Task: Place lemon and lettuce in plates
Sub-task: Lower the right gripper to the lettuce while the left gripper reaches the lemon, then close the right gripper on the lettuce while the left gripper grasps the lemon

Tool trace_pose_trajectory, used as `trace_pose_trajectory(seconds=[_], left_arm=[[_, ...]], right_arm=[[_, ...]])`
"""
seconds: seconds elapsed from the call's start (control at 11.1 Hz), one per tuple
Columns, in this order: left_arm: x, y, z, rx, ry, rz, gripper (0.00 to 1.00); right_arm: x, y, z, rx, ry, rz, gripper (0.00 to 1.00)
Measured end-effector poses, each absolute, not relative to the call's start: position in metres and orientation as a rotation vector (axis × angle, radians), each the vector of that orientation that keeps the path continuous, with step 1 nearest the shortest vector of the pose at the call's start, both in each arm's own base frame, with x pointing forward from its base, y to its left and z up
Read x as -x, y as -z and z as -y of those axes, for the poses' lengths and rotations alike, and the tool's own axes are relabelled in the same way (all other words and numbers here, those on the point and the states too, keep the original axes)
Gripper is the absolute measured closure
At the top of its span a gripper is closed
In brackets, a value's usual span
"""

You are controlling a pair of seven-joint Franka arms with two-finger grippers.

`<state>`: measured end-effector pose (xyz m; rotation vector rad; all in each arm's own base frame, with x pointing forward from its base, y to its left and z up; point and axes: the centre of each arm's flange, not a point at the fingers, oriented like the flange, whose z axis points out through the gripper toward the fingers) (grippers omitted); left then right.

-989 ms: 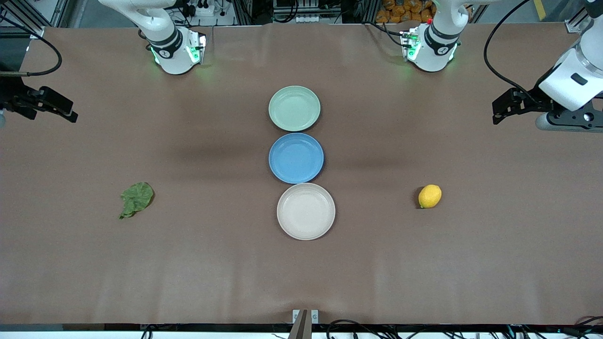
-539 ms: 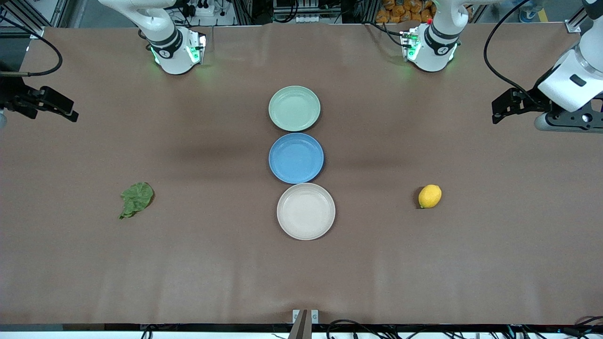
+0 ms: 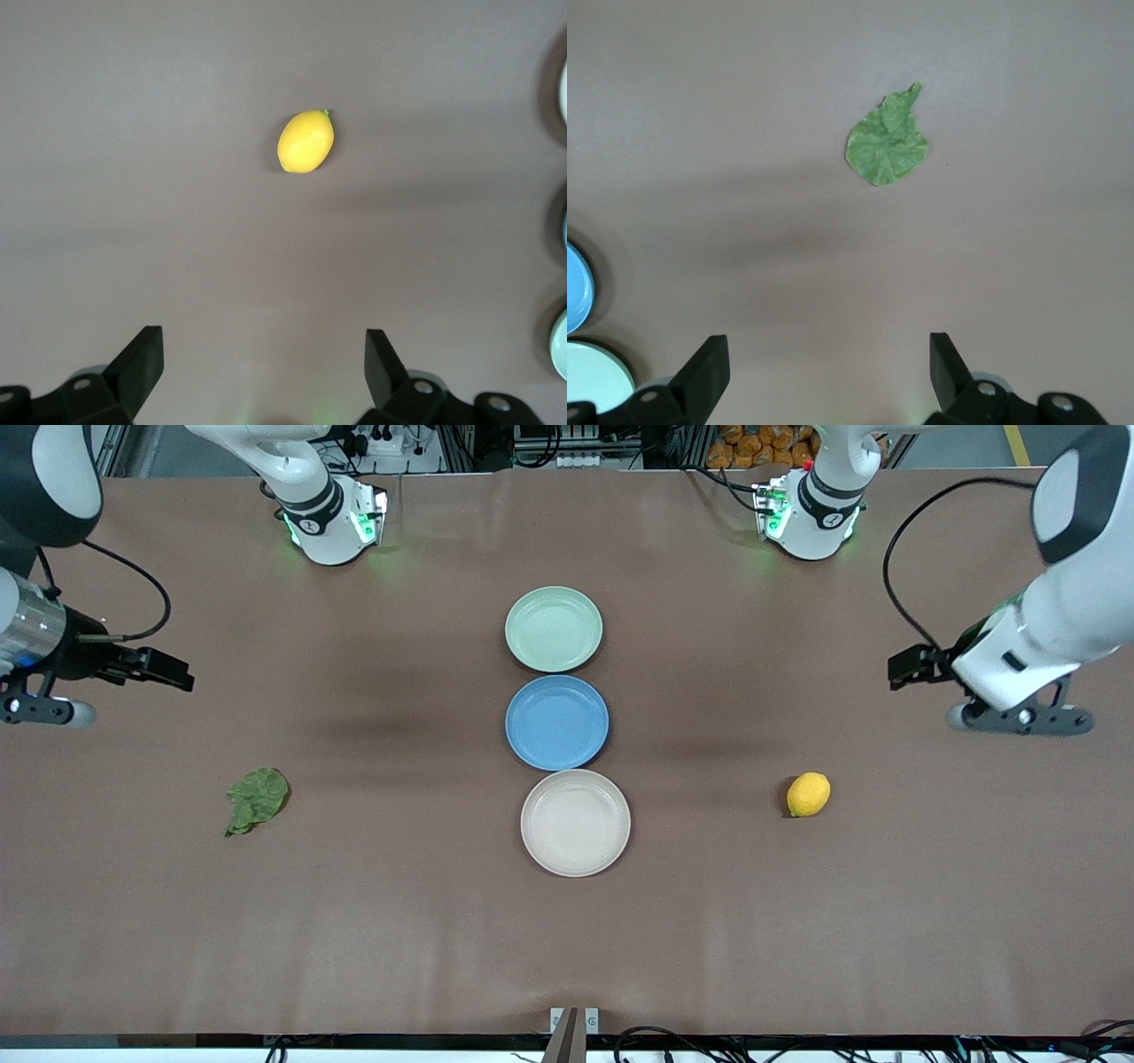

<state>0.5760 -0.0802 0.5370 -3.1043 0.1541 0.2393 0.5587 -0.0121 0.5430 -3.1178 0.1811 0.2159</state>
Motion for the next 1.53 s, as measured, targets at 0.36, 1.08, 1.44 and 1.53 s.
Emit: trace_pose_trajectory(seconds=[0.36,1.08,1.44,1.53], left_arm=[[-0.614,-0.451,0.081,3.092,-0.275,-0.160,0.00],[-0.621,-0.323,0.107,3.018,-0.207,-0.387,0.00],[-0.628,-0.262,0.114,3.017,-0.243,-0.546,0.00],[-0.629,-0.252,0.114,3.020,-0.244,-0.548,0.00]], right_arm=[[-0.574,-0.508,0.015,3.118,-0.198,-0.190,0.00],[-0.604,-0.287,0.039,3.132,-0.078,-0.251,0.00],[-0.610,-0.217,0.056,3.150,0.022,-0.281,0.00],[-0.610,-0.206,0.060,3.154,0.034,-0.288,0.00]])
